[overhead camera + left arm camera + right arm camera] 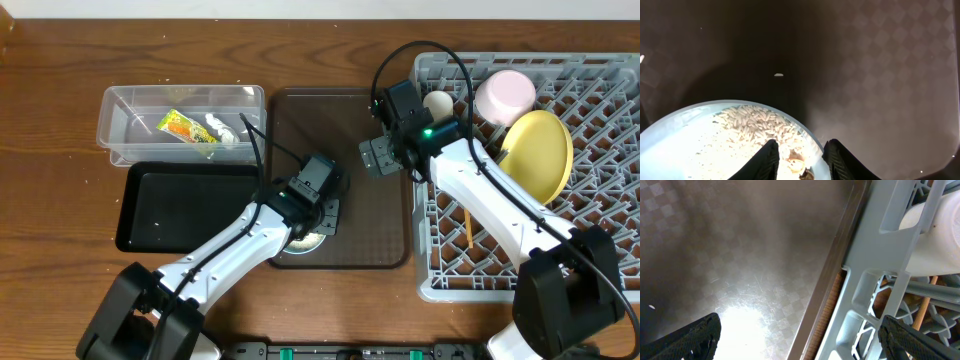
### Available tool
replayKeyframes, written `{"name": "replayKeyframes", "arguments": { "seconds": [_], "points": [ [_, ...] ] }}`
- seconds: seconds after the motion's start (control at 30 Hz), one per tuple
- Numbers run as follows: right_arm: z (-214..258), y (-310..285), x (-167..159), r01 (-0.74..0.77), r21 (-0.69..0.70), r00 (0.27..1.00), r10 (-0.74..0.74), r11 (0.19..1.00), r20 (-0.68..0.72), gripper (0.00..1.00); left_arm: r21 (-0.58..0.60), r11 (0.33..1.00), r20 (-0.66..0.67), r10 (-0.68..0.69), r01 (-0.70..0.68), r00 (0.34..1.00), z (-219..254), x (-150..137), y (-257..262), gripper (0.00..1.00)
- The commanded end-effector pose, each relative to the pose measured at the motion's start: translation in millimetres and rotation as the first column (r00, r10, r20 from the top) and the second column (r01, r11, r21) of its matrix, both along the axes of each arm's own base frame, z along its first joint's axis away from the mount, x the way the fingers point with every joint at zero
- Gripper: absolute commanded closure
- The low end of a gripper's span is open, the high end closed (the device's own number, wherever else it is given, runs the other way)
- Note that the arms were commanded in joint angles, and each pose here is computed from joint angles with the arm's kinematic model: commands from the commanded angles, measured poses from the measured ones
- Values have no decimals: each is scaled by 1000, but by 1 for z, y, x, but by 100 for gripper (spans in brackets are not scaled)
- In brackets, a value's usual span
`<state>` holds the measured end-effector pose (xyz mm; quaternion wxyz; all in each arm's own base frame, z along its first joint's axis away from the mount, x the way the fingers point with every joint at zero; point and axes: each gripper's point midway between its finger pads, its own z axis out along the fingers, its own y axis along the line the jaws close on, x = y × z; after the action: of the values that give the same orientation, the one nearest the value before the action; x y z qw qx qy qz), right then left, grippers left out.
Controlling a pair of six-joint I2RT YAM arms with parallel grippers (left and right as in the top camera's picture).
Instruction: Sort waste into correct bins and load items into the dishwasher rack
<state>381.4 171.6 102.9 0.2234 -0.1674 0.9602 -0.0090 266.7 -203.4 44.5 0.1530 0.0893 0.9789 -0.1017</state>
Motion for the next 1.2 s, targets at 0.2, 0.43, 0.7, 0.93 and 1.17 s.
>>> {"name": "replayKeyframes", "arguments": {
  "seconds": [0.2,0.43,0.7,0.93,1.17],
  "points": [
    [5,2,0,6,8,1000,-6,1000,13,1,19,1000,-65,-3,4,998,-14,-15,5,66],
    [5,2,0,6,8,1000,-6,1000,13,1,-9,1000,-117,-22,21,993,-15,-26,2,66],
    [5,2,0,6,8,1000,-6,1000,13,1,4,1000,-135,-21,21,991,-18,-31,5,66],
    [5,3,0,5,8,1000,-5,1000,13,1,10,1000,-144,-19,21,989,-28,-37,10,66],
    [5,2,0,6,8,1000,-6,1000,13,1,5,1000,-136,-20,21,990,-28,-35,9,73]
  ]
}}
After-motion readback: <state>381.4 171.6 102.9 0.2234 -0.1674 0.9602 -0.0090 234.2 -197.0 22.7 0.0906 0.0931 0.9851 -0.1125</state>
